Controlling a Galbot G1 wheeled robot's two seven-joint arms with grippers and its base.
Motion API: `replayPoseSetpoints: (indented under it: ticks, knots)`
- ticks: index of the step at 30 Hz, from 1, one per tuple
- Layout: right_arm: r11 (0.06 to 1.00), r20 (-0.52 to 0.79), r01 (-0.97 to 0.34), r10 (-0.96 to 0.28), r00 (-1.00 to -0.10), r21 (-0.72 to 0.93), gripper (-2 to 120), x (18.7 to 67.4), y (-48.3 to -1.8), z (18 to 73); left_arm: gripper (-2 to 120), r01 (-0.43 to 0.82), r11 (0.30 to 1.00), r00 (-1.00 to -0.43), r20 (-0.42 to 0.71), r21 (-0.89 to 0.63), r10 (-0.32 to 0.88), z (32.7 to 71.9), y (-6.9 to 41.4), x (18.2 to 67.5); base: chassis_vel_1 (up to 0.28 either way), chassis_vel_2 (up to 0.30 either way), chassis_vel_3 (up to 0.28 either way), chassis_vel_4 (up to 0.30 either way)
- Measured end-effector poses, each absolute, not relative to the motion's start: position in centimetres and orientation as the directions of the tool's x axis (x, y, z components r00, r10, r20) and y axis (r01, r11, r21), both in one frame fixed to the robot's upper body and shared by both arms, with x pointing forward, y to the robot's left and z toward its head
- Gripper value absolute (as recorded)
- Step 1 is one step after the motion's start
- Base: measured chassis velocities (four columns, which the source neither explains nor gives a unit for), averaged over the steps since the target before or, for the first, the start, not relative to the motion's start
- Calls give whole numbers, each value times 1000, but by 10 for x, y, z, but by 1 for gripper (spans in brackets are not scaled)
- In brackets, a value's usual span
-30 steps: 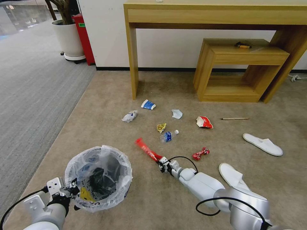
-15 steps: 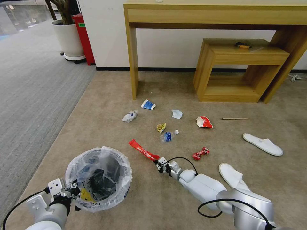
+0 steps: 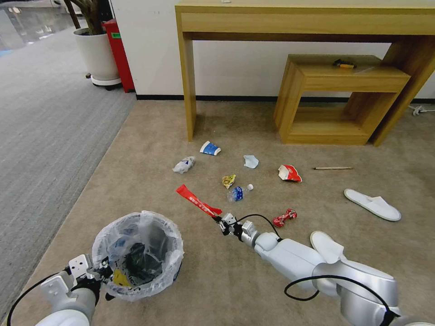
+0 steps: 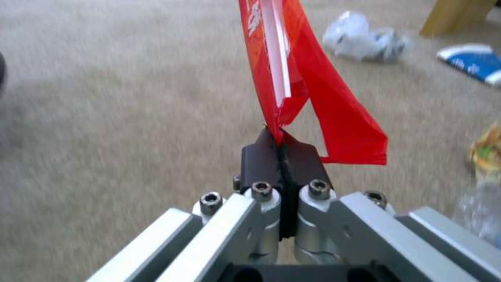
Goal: Pick up the trash bin and place the garbage on the floor into it.
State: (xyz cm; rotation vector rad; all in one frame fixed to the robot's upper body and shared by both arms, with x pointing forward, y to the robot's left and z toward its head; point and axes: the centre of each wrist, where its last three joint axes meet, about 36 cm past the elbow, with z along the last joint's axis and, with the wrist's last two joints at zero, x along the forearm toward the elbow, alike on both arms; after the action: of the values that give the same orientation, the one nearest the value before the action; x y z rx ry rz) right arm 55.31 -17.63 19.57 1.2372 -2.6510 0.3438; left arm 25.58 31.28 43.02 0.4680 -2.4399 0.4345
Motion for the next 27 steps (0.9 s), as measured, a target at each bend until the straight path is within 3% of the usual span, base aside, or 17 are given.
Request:
replayPoseSetpoints:
  ticks: [10, 17, 27]
  knots:
    - [620, 115, -776, -768, -630, -113, 0, 569, -156, 266, 0, -439, 880, -734, 638, -181, -235, 417, 323, 264, 0, 0, 0, 0]
    - [624, 79, -773, -770, -633, -114, 0, 566, -159, 298, 0, -444, 877, -731, 641, -183, -237, 413, 325, 268, 0, 0, 0, 0]
    - [566, 47, -819, -819, -571, -91, 0, 543, -126, 337, 0, -453, 869, -729, 644, -200, -232, 409, 321, 274, 0, 0, 0, 0]
